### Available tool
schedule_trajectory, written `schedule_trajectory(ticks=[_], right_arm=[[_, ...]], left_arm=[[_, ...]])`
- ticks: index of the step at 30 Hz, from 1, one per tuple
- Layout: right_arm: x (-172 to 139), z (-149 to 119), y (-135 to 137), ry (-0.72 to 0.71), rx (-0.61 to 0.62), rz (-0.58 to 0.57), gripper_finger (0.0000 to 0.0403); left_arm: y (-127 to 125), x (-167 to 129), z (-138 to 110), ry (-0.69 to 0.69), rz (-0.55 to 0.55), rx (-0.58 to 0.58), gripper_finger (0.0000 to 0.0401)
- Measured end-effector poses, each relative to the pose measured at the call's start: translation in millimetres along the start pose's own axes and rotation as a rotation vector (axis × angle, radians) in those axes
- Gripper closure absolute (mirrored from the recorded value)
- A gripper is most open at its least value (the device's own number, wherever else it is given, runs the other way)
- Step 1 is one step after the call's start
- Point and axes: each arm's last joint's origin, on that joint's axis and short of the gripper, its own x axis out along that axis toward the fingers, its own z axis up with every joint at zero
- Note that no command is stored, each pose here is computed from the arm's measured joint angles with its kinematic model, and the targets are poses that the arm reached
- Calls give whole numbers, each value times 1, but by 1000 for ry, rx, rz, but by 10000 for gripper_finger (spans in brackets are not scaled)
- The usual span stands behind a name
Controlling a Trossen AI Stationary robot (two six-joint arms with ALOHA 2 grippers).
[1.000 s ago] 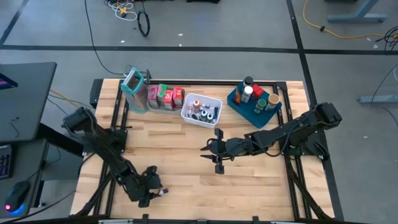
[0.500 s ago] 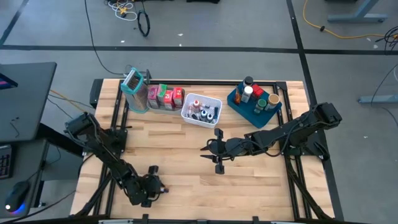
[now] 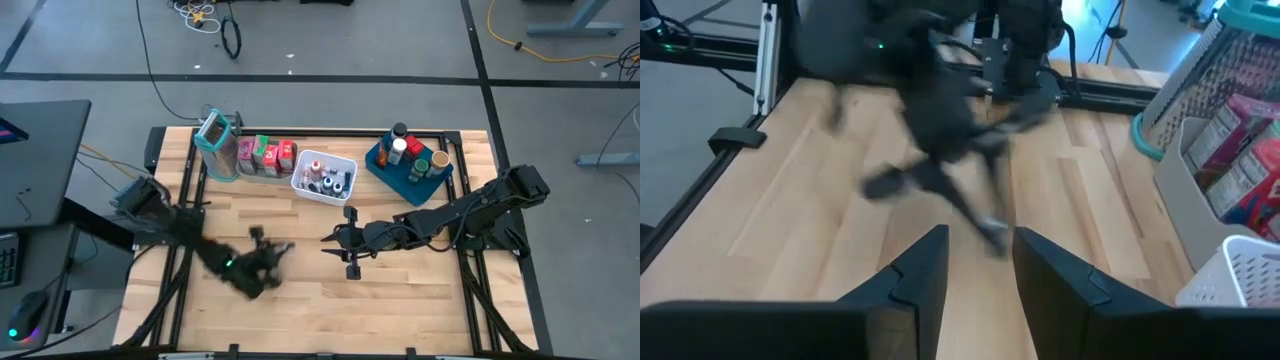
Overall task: Pick & Place Kitchen Items
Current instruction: Put the small red food coloring bottle into the white bin
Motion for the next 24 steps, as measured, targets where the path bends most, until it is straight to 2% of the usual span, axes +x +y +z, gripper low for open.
schedule_trajectory(ticks=[6,9,17,22,24], right_arm=[[0,0,0,-4,-17,0,279],[0,0,0,-4,-20,0,279],[0,-5,0,52,-29,-1,279],[0,-8,0,85,4,-3,279],[0,-9,0,90,32,-5,279]], left_arm=[[50,61,20,84,210,119,323],[75,83,33,91,278,104,331],[110,110,68,38,309,167,302],[129,121,83,48,358,210,304],[139,127,84,62,341,208,305]])
